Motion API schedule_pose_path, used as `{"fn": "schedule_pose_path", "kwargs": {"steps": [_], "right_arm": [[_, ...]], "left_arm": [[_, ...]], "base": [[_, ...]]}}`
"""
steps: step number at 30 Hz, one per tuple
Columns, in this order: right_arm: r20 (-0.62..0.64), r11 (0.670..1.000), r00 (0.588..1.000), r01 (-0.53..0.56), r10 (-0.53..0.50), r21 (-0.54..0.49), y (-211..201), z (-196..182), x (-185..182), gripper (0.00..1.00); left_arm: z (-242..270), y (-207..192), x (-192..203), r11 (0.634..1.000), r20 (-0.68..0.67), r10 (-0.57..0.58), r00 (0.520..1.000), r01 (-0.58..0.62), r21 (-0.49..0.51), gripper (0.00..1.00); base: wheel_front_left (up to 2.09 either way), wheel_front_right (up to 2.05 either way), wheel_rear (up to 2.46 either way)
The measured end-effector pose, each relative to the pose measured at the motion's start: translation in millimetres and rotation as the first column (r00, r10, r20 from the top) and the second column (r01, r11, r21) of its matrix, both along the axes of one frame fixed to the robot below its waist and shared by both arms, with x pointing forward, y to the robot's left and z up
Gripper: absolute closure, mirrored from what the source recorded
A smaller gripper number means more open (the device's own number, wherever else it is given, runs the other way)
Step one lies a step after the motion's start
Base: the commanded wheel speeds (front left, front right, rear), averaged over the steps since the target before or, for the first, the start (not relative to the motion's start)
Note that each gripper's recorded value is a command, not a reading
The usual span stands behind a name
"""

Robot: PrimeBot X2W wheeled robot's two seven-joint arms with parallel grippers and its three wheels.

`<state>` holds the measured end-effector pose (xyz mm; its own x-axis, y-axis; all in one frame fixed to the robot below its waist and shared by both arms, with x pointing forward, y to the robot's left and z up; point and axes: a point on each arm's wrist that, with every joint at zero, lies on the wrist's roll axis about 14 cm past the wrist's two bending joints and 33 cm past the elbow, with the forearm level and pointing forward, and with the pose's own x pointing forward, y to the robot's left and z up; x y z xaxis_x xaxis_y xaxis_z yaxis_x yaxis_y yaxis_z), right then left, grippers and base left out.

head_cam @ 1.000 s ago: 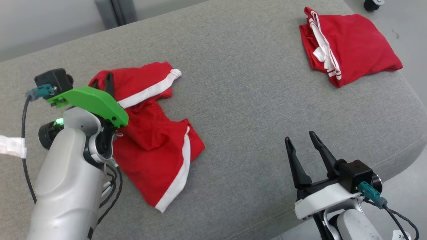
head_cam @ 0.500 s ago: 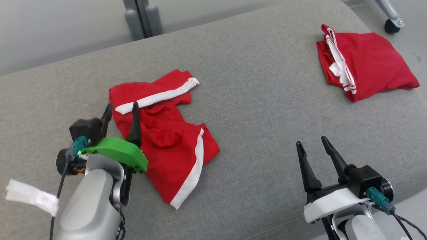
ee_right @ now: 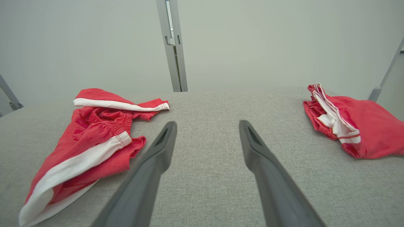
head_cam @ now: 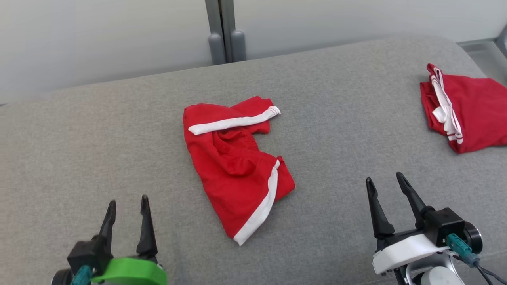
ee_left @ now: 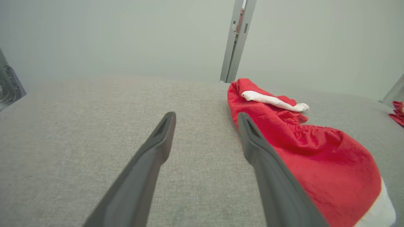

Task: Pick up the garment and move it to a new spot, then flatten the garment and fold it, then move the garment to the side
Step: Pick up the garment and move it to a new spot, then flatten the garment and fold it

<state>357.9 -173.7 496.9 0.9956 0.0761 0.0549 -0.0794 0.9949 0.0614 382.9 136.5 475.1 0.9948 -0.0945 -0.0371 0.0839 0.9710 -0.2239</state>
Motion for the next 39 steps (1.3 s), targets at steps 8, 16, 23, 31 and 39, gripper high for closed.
{"fn": "schedule_pose_path", "kwargs": {"steps": [8, 16, 23, 31, 39], "right_arm": [[0.019, 1.0, 0.999, -0.027, 0.027, 0.0, 8.2, 5.6, -2.3, 0.0], [0.012, 0.999, 0.999, -0.045, 0.045, -0.008, 13.5, 3.1, -5.2, 0.0], [0.011, 0.999, 0.999, -0.052, 0.052, -0.009, 15.6, 2.9, -6.0, 0.0], [-0.001, 0.999, 0.999, -0.042, 0.042, -0.007, 12.6, -1.0, -8.2, 0.0], [-0.002, 0.999, 0.999, -0.042, 0.042, -0.008, 13.2, -1.1, -6.1, 0.0]], "left_arm": [[-1.3, 35.9, -57.4, 0.995, 0.005, 0.098, 0.995, -0.098, 0.029, 0.0], [-2.0, 52.9, -84.5, 0.991, 0.01, 0.132, 0.991, -0.132, 0.037, 0.0], [-4.4, 57.9, -87.1, 0.99, 0.007, 0.134, 0.991, -0.134, 0.04, 0.0], [-4.5, 55.8, -82.0, 0.992, 0.005, 0.123, 0.992, -0.123, 0.041, 0.0], [12.4, -15.3, -44.9, 0.991, 0.071, -0.125, 0.99, 0.121, 0.05, 0.0]], "base": [[0.0, 0.0, 0.0], [0.0, 0.0, 0.0], [0.0, 0.0, 0.0], [0.0, 0.0, 0.0], [0.0, 0.0, 0.0]]}}
